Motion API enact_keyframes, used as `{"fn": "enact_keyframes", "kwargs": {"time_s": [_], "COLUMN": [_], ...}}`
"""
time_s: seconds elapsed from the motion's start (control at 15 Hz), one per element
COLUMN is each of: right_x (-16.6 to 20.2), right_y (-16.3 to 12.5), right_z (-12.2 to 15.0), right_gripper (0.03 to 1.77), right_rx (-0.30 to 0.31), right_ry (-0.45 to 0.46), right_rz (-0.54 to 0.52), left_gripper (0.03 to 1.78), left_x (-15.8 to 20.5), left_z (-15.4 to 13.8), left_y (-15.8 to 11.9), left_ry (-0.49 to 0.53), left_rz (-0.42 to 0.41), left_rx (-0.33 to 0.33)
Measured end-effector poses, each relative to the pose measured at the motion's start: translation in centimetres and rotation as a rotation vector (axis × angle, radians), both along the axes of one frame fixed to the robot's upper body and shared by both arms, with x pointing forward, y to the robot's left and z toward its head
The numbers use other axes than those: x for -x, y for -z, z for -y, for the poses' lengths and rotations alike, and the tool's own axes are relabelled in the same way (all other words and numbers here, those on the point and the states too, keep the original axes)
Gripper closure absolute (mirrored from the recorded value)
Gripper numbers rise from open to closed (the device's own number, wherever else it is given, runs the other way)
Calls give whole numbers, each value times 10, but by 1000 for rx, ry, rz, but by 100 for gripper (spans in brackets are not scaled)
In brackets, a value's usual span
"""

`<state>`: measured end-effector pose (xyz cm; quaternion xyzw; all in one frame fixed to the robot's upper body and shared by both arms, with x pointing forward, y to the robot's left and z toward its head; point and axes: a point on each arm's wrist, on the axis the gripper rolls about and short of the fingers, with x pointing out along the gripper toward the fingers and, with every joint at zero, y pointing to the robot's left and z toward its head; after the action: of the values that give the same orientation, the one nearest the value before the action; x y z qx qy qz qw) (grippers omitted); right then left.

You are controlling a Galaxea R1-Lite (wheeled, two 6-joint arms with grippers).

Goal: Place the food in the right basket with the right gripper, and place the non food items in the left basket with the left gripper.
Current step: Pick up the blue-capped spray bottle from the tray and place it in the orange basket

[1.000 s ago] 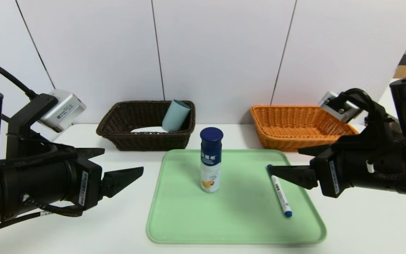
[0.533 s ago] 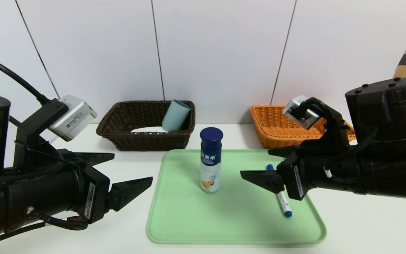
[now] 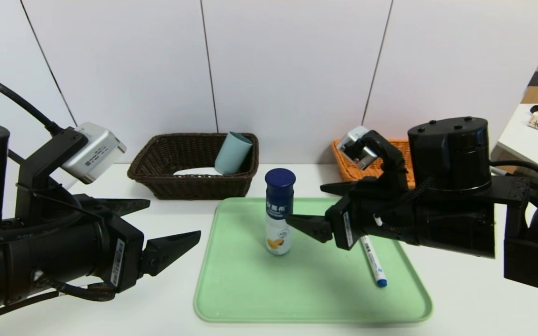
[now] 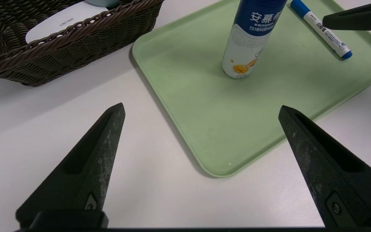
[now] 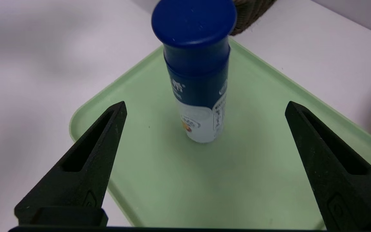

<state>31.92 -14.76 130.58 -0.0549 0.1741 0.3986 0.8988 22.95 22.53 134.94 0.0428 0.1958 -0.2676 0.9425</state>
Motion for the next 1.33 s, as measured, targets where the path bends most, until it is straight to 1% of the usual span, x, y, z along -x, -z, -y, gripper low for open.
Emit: {"fn": "enact_keyframes", "kwargs": {"time_s": [0.2,0.4,0.53,0.73,0.93,1.13,1.33], "right_x": [-6,-14,-18,-21,-26,-30,-32], "right_y": [6,16,21,25,32,35,39], "right_z": [-16,-25,-30,-36,-40,-44,-45], "right_gripper": [10,10,10,10,10,10,10], "right_rx": [-30,-21,-31,-49,-50,-67,-63], "right_ry": [-23,-2,4,6,35,38,40], "right_rz": [58,89,106,128,145,163,157], "left_gripper": [12,12,12,12,12,12,12], "left_x": [0,0,0,-1,-1,-2,-4], "left_z": [0,0,0,1,1,2,3], "left_y": [-1,-1,0,0,2,3,4], "left_ry": [0,-1,1,0,4,5,4], "left_rz": [1,2,1,-3,-10,-14,-19], "left_rx": [2,3,3,0,-4,-9,-12]}}
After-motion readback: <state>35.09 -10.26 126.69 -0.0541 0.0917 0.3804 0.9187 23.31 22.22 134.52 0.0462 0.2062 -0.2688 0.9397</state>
